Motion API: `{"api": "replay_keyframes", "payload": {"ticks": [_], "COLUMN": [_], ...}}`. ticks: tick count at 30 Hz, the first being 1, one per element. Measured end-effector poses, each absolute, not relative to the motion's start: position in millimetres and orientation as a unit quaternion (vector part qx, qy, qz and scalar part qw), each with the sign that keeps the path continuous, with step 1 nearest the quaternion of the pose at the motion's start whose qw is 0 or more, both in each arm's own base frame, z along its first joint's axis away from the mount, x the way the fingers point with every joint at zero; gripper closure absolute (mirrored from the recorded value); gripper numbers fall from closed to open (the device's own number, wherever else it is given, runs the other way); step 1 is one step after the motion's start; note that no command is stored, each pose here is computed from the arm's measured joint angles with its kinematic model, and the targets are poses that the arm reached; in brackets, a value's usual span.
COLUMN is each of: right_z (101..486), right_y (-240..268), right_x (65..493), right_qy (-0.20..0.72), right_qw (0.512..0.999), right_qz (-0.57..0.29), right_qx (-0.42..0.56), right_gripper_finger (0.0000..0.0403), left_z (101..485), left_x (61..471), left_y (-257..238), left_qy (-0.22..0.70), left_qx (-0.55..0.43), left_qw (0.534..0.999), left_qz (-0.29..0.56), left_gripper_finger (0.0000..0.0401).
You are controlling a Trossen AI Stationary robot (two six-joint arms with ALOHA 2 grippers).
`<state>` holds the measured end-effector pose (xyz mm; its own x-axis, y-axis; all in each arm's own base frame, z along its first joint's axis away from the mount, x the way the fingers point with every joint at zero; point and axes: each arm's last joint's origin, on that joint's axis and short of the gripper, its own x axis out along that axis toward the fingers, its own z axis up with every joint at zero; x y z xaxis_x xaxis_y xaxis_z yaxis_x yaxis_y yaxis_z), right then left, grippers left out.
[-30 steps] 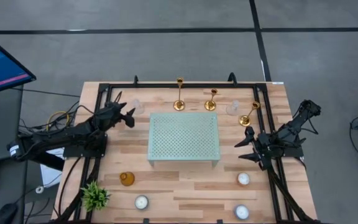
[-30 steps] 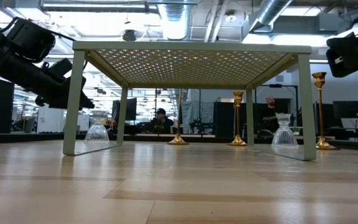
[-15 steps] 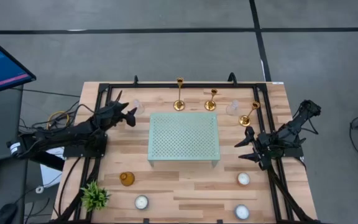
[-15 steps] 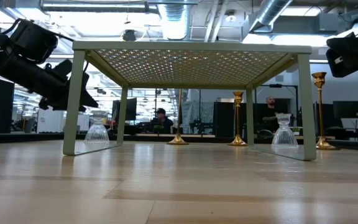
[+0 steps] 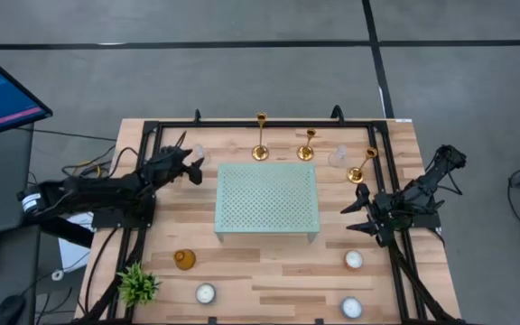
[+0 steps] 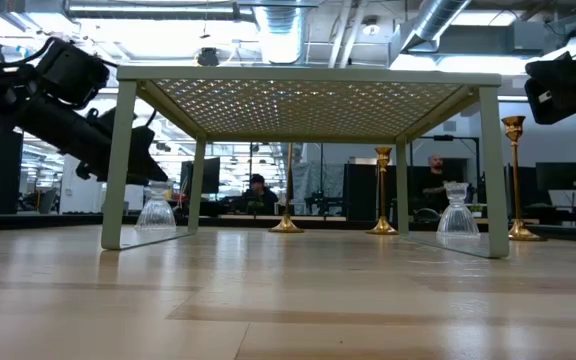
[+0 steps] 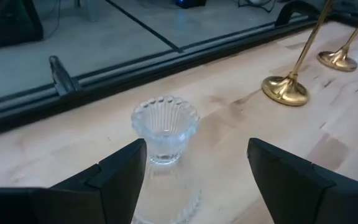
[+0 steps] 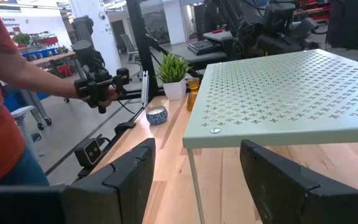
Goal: Pick & Place candle stick holders
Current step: Put the left transparent glass candle holder on the shelf
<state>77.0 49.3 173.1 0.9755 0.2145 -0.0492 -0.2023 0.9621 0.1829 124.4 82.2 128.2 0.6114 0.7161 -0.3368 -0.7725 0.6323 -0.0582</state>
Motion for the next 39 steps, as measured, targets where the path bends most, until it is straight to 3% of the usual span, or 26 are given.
{"api": "replay_keyframes", "payload": {"ticks": [6, 14, 39], "right_z": [173.1, 173.2, 173.2], "right_y": [49.1, 47.3, 45.8], "right_x": [77.0, 77.4, 77.5], "right_qy": [0.034, 0.029, 0.026], "right_qw": [0.990, 0.993, 0.995], "right_qz": [0.102, 0.070, 0.045], "right_qx": [0.089, 0.089, 0.088], "right_gripper_finger": [0.0177, 0.0177, 0.0177], "left_z": [131.7, 131.0, 115.0], "left_x": [126.0, 126.8, 137.9], "left_y": [85.8, 85.0, 101.5], "left_qy": [0.151, 0.143, 0.133], "left_qx": [-0.067, -0.095, -0.096], "left_qw": [0.878, 0.883, 0.880], "left_qz": [0.449, 0.437, 0.446], "left_gripper_finger": [0.0086, 0.0032, 0.0041]}}
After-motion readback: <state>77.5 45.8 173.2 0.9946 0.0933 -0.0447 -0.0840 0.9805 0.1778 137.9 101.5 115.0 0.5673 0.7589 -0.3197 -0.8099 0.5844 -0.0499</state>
